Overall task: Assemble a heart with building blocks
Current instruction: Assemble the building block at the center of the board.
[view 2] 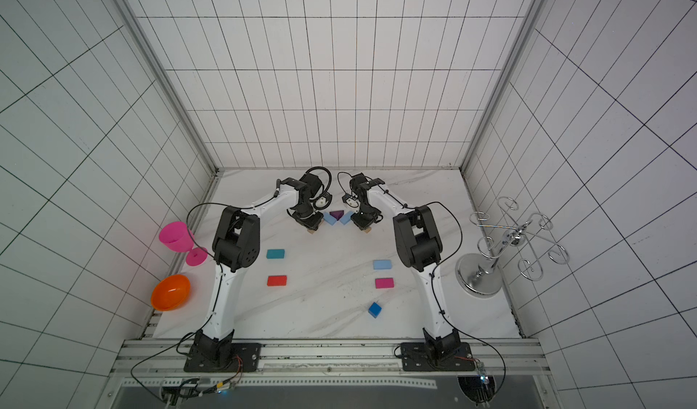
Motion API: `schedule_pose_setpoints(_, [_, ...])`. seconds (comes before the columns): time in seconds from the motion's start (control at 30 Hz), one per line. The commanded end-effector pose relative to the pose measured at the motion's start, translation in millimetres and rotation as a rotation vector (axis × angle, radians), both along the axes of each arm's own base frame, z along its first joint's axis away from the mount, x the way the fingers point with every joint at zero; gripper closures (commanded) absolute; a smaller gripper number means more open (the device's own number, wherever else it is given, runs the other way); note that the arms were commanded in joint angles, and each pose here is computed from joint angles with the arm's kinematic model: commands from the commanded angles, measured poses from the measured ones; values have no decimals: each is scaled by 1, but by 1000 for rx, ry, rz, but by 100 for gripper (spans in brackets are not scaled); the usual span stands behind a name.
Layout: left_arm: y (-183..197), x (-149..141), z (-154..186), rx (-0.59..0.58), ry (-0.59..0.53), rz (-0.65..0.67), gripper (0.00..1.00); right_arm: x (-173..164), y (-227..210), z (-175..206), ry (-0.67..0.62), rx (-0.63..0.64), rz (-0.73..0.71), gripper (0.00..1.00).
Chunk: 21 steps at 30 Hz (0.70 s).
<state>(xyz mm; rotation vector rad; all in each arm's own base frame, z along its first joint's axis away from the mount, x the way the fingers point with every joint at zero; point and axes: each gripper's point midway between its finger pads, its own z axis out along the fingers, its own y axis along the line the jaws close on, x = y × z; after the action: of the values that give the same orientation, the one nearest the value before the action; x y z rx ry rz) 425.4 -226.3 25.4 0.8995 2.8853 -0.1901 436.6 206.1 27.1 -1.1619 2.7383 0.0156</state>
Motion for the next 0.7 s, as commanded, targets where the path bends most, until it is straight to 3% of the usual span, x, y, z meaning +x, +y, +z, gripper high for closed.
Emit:
schedule_pose_setpoints(0.0, [-5, -2, -25, 6, 24, -15, 84, 3, 6, -3, -1, -6, -2, 100])
schedule_pose_setpoints(0.67, [-7, 1, -26, -2, 21, -12, 84, 6, 9, -8, -1, -11, -6, 100])
